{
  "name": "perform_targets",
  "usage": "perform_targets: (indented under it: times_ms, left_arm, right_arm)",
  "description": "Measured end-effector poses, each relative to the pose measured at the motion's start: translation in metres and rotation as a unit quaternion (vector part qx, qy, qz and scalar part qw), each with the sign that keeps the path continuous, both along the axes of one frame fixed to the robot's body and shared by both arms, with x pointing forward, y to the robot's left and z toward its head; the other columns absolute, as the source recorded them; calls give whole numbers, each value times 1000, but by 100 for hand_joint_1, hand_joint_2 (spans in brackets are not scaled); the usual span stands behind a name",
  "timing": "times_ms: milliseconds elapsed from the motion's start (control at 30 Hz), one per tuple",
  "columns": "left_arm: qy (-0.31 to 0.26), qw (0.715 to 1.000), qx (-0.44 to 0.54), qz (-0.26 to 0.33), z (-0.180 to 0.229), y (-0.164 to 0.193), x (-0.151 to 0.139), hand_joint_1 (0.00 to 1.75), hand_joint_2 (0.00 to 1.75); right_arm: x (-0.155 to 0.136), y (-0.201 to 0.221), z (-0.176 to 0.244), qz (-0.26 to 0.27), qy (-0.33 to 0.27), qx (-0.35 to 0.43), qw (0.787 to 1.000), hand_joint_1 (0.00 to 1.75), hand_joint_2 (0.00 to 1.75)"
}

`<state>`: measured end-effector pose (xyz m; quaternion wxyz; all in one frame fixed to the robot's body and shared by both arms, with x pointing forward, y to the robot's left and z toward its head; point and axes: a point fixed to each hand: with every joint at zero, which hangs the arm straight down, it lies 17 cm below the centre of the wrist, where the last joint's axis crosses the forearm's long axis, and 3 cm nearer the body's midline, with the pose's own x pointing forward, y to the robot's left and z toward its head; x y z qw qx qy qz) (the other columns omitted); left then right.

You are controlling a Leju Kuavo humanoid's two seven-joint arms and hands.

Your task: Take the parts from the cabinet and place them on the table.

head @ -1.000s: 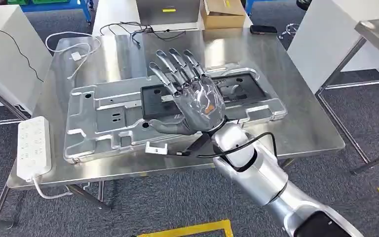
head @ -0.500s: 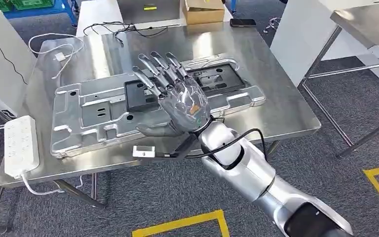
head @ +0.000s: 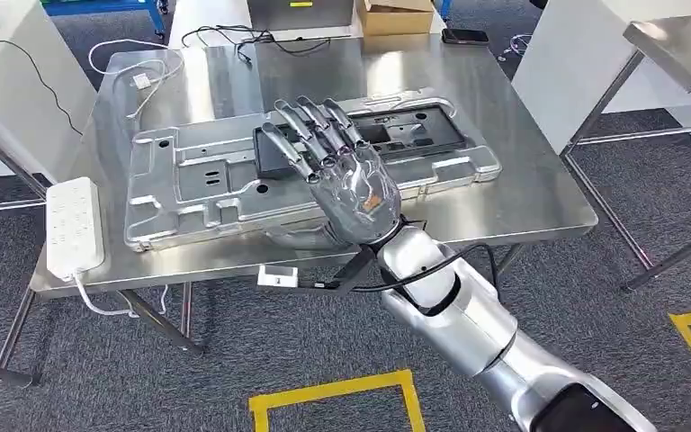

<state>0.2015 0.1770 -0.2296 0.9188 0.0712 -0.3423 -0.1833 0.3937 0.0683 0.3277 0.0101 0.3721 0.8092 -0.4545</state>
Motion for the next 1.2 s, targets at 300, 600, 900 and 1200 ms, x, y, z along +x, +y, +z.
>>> perform_targets:
  times_ms: [300,600,900,1200]
  left_arm:
    - [1,1000,1,0,0,0,-1,0,0]
    - [1,1000,1,0,0,1,0,0,0]
    - [0,1000,2,-1,0,0,0,0,0]
    - [1,1000,3,-1,0,1,0,0,0]
  right_arm:
    - [-2,2,-1,4,0,-1,1000,0,0]
    - [-4,4,-3,6,0,-2,1000,0,0]
    - [-2,3,-6,6,4,-5,1000,0,0]
    - [-4,5,-4,8,3,-2,1000,0,0]
